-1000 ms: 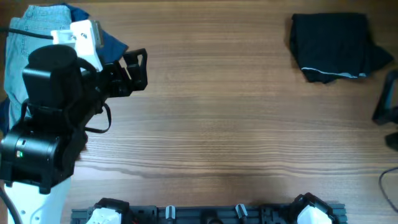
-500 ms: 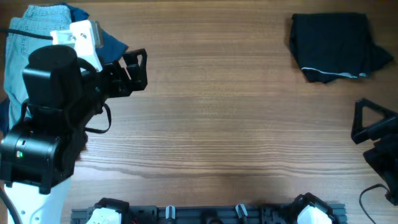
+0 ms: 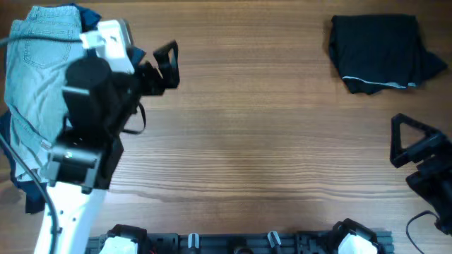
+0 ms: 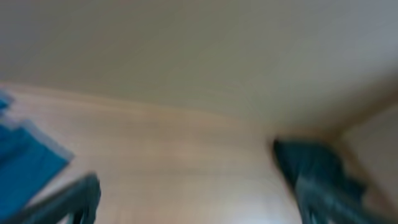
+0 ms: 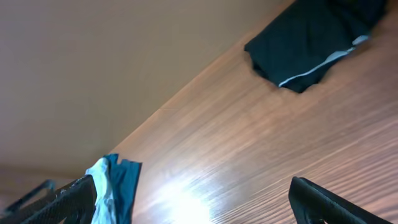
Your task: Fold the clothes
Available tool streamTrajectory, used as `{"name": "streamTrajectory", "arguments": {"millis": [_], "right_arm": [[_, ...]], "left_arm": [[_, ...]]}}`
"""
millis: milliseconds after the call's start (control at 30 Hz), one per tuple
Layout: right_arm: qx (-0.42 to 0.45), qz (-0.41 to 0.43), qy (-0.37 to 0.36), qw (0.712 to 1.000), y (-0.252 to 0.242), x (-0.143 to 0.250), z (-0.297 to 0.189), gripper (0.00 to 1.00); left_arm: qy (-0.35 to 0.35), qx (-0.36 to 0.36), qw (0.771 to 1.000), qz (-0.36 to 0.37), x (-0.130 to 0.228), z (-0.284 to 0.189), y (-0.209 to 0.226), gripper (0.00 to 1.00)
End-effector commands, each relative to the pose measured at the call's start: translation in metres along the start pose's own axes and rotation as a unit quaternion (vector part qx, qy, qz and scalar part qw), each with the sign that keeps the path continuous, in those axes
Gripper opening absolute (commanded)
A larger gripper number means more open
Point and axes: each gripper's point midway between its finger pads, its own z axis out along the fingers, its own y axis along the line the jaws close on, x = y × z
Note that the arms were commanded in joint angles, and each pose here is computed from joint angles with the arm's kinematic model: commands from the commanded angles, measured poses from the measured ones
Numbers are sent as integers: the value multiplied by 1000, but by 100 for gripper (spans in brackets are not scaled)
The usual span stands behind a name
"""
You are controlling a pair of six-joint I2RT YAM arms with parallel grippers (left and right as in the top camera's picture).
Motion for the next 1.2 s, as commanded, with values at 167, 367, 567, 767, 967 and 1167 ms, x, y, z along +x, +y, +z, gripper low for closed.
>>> {"name": "streamTrajectory", "arguments": {"millis": [167,367,567,767,967,1167], "right_arm": [[-36,-20,31,999,13,13,-2,100],[-65,-41,58,995,22,23,-3,100],[-132,-91,120,980,43,48,-11,100],[-184,-129,169,960,56,68,-22,100],[-169,-131,158,964,52,64,-19,100],[-170,-131,157,964,52,63,-19,100]], "left_arm": [[-111,36,993,11,94,-25,40,100],[-150,11,989,9,115,-49,72,100],[-125,-21,992,0,140,-52,92,100],[-113,-36,993,-4,175,-54,109,100],[-104,-64,993,-9,197,-56,124,100],[-89,-97,991,9,208,-65,135,100]]}}
